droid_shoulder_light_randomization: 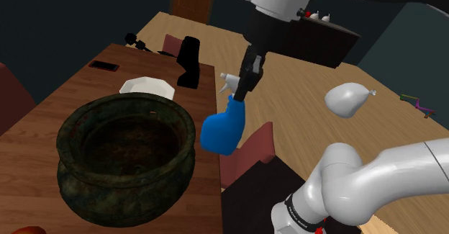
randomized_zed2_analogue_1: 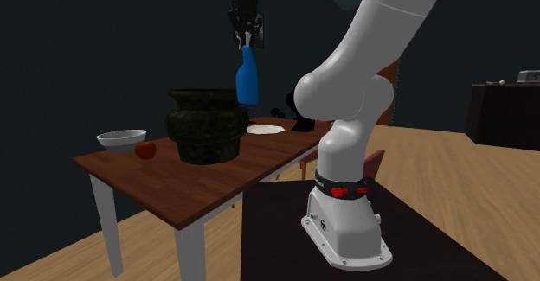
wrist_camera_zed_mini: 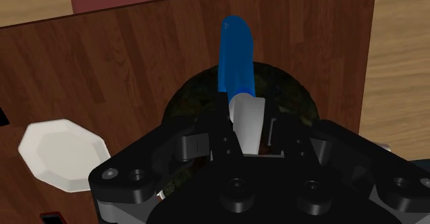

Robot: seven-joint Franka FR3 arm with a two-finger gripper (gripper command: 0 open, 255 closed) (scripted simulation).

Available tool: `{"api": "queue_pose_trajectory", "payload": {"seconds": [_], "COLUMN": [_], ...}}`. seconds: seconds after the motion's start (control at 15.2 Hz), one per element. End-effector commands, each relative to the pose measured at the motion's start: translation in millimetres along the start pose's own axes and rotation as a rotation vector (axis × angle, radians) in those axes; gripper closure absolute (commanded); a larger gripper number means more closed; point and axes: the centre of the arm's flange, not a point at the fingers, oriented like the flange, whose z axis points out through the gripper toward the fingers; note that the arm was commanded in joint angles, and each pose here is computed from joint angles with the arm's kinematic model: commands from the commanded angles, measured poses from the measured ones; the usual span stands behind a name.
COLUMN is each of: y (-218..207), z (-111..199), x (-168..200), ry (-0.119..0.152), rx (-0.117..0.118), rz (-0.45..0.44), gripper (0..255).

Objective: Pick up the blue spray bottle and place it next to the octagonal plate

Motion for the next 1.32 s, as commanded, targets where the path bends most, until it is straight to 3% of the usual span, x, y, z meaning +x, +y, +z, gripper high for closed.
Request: {"api": "queue_pose_trajectory", "payload": {"seconds": [0.0,0.79,1.25], "y": [-0.4,-0.9,55.0], "z": [-10.3,-73.6,-22.6], "x": [0.7,1.9,54.9], "ry": [0.000,0.000,0.000], "rx": [0.000,0.000,0.000], "rz": [0.000,0.000,0.000], "gripper": [255,255,255]}}
